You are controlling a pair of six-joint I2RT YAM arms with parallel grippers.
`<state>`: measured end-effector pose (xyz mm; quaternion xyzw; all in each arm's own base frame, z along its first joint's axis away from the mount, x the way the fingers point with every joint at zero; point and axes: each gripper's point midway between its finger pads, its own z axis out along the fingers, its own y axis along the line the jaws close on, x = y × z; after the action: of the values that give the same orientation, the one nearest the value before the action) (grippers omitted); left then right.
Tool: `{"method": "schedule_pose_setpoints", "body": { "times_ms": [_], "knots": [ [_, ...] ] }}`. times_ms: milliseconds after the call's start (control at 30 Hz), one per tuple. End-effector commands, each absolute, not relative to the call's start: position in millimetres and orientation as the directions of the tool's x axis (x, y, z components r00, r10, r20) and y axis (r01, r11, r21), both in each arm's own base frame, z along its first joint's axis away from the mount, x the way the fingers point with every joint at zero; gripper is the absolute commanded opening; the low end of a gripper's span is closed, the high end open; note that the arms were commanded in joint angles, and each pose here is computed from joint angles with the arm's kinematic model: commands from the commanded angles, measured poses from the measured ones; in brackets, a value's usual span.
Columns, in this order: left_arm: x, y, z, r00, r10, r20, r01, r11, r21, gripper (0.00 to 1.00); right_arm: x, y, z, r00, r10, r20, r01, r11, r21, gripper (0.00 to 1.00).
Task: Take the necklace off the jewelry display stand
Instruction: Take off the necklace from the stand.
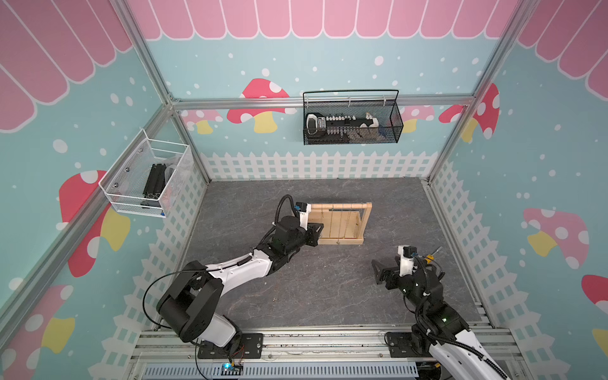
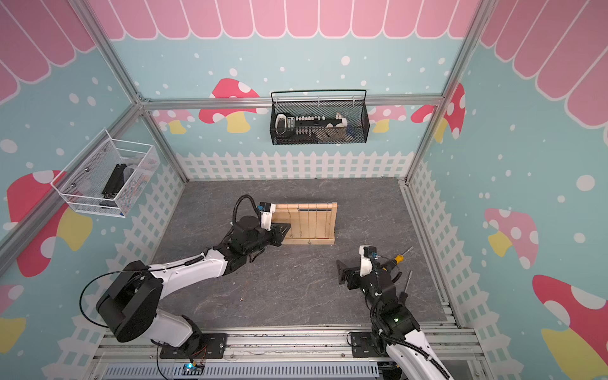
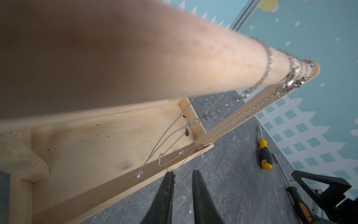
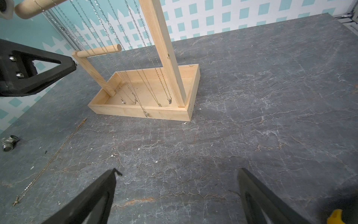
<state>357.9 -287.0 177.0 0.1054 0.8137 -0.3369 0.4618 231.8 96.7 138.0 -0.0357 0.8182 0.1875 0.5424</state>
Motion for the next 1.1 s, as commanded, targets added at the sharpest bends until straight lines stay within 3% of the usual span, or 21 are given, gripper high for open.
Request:
{"method": "schedule_pose_setpoints", "body": {
  "times_ms": [0,833,1000,1067],
  "knots": [
    [362,-291,193,-0.517,-0.137,-0.845,0.506,0.748,-0.431,0.27,231,97,140,-0.403,0.153,-0.902,-0.261,0.926,0.273,0.99],
    [386,-296,220,-0.444,-0.141,-0.885,0.503,0.778,-0.376,0.27,229,95,142,-0.392,0.160,-0.906,-0.260,0.925,0.276,0.99],
    [387,-298,214,-0.454,-0.141,-0.880,0.501,0.776,-0.383,0.24,229,95,141,-0.393,0.162,-0.905,-0.258,0.926,0.277,0.99],
    [387,-298,211,-0.462,-0.140,-0.875,0.500,0.774,-0.388,0.19,229,94,142,-0.392,0.162,-0.905,-0.256,0.926,0.277,0.99]
  ]
}}
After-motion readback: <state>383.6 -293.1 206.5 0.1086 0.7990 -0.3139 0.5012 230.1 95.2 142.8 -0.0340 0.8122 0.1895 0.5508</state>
